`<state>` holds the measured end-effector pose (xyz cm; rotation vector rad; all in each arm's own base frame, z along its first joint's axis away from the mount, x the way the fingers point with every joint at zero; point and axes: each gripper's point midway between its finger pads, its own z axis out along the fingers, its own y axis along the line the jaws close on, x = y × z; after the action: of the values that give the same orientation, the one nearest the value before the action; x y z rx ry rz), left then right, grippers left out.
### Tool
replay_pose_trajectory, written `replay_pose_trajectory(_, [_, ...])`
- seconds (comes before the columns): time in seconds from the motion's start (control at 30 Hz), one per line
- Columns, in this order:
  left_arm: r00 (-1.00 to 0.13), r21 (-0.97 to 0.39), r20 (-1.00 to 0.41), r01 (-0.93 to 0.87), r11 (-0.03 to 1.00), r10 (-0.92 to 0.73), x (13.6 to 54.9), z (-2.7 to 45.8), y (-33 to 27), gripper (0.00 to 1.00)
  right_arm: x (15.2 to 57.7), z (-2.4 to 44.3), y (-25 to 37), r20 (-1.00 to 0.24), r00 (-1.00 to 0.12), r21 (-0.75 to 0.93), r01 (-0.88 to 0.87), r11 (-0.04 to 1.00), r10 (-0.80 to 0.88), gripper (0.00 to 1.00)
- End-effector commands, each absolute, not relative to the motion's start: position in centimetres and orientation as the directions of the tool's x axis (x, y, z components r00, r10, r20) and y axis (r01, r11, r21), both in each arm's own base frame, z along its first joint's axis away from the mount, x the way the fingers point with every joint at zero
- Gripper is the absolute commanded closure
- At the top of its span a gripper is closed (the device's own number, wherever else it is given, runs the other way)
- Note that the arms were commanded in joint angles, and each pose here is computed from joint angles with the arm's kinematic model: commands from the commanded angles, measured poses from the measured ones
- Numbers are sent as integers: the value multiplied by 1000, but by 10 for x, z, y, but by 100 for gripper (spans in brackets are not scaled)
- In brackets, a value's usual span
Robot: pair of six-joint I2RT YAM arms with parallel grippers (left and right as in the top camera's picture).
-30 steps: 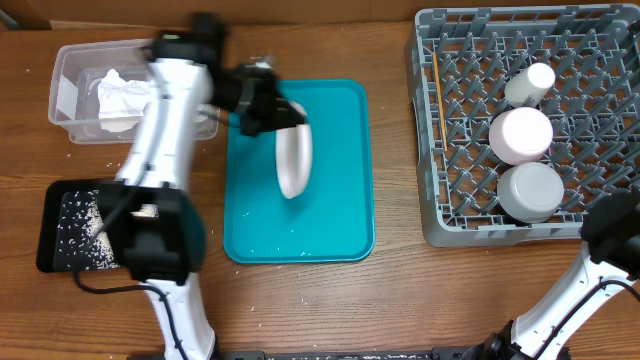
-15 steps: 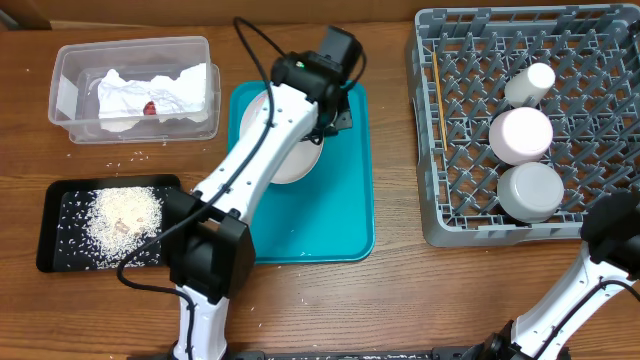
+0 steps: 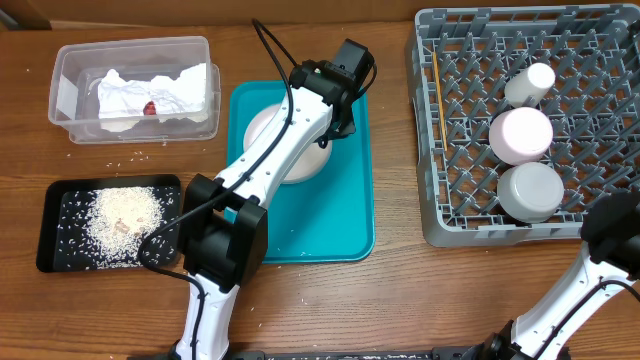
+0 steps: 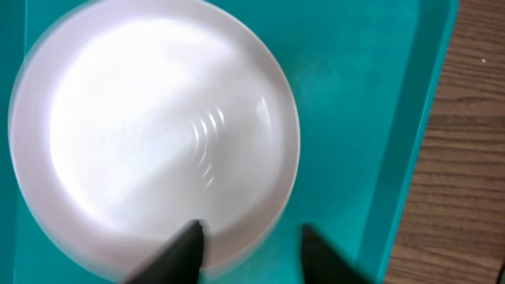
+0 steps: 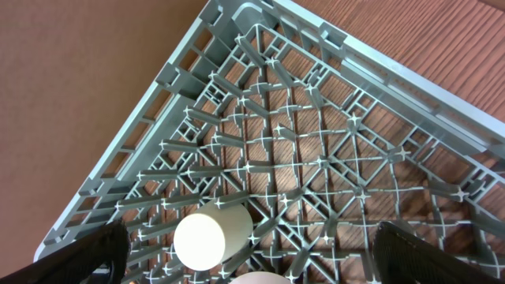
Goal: Sort waste into correct bins and load items into the dishwasher
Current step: 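Carry the empty plate back and set it on the teal tray, then raise the left arm away and reach the right gripper to the plate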
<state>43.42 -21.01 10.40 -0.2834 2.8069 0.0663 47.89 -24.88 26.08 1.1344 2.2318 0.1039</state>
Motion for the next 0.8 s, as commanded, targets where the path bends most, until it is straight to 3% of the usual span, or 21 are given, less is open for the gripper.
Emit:
replay_pose_trajectory(0.0, [-928, 19, -322, -203, 979, -186, 435, 102, -210, 31, 477, 289, -246, -537, -403, 365, 681, 635, 741, 0])
replay_pose_trajectory(0.07, [-933, 27, -328, -166, 986, -148, 437, 103, -211, 26, 484, 294, -242, -541, -403, 401, 648, 648, 738, 0])
replay_pose_trajectory(0.23, [-924, 26, -362, -140, 990, -121, 446, 125, -209, 26, 494, 299, -212, -479, -462, 520, 536, 665, 747, 0])
replay_pose_trajectory(0.43, [-857, -65, -465, -218, 974, -223, 474, 196, -179, 23, 519, 331, -121, -409, -640, 761, 155, 630, 651, 0])
replay_pose_trajectory(0.63, [-756, -135, -538, -358, 924, -372, 494, 259, -102, 13, 527, 297, -16, -446, -797, 663, 12, 748, 407, 0])
replay_pose_trajectory(0.7, [-728, -139, -542, -415, 899, -420, 497, 266, -70, 0, 528, 278, 22, -460, -836, 582, -29, 812, 300, 0])
replay_pose_trajectory(0.77, [-708, -136, -536, -464, 875, -459, 498, 266, -42, 0, 529, 257, 53, -456, -860, 479, -20, 877, 229, 0])
